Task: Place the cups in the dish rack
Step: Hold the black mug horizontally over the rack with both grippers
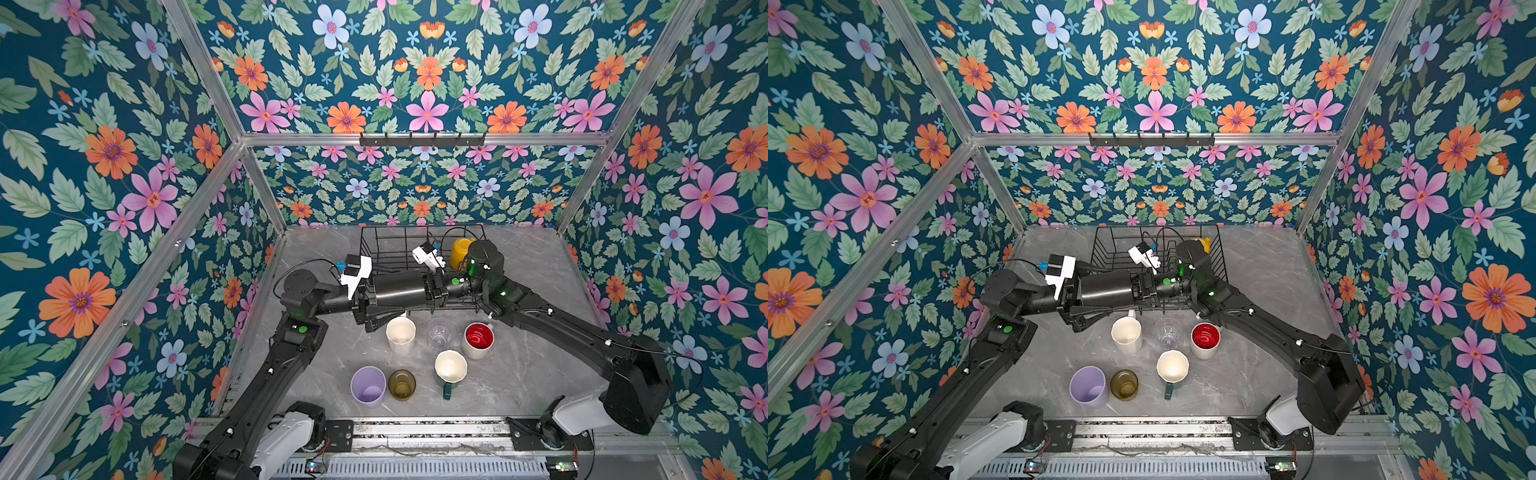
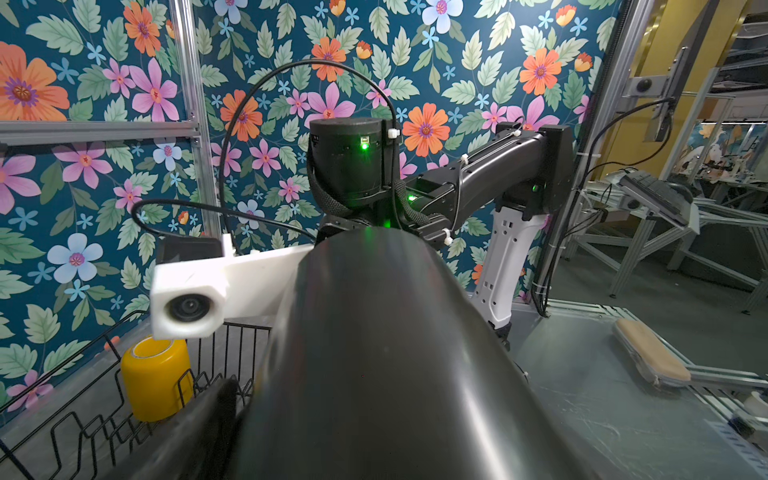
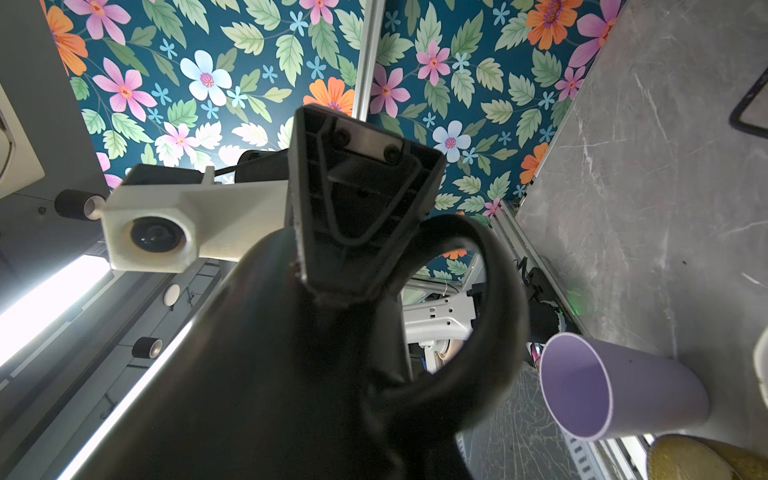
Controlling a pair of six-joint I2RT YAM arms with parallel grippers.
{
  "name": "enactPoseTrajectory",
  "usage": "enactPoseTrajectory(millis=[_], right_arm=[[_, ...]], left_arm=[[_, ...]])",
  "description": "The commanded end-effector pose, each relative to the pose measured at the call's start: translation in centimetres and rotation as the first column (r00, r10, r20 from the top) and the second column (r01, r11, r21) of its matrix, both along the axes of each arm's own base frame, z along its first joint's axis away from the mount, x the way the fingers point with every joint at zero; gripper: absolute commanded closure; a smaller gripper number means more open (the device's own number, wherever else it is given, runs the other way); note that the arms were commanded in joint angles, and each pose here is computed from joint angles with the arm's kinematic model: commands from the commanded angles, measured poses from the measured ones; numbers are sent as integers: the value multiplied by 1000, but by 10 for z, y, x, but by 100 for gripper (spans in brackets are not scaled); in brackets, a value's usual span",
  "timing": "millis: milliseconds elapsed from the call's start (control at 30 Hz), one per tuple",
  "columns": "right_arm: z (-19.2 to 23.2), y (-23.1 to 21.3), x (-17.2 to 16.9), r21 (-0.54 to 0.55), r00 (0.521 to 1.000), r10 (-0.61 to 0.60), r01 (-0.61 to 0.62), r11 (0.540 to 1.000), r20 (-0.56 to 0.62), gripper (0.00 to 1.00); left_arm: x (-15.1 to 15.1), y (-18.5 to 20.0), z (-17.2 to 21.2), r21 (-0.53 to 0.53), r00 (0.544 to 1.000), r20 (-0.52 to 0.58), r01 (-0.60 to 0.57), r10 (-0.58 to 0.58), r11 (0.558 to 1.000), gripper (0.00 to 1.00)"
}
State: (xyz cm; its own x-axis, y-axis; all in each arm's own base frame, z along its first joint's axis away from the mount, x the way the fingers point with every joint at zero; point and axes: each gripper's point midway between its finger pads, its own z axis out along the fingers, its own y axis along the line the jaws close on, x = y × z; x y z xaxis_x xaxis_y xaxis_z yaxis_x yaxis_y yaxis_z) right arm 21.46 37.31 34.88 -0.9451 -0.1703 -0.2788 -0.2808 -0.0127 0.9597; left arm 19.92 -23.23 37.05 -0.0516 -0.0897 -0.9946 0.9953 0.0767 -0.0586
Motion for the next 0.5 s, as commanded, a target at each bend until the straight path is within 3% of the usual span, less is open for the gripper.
enactPoseTrajectory(millis=[0,467], right_arm=[[37,-10,-19,128,974,77,-106,986,213,100],[39,-20,-19,124,973,71,-100,987,218,100]], left_arm=[[9,1,-11,18,996,-76,-41,42,999,0],[10,1,-13,21,996,-75,-44,46,999,0]])
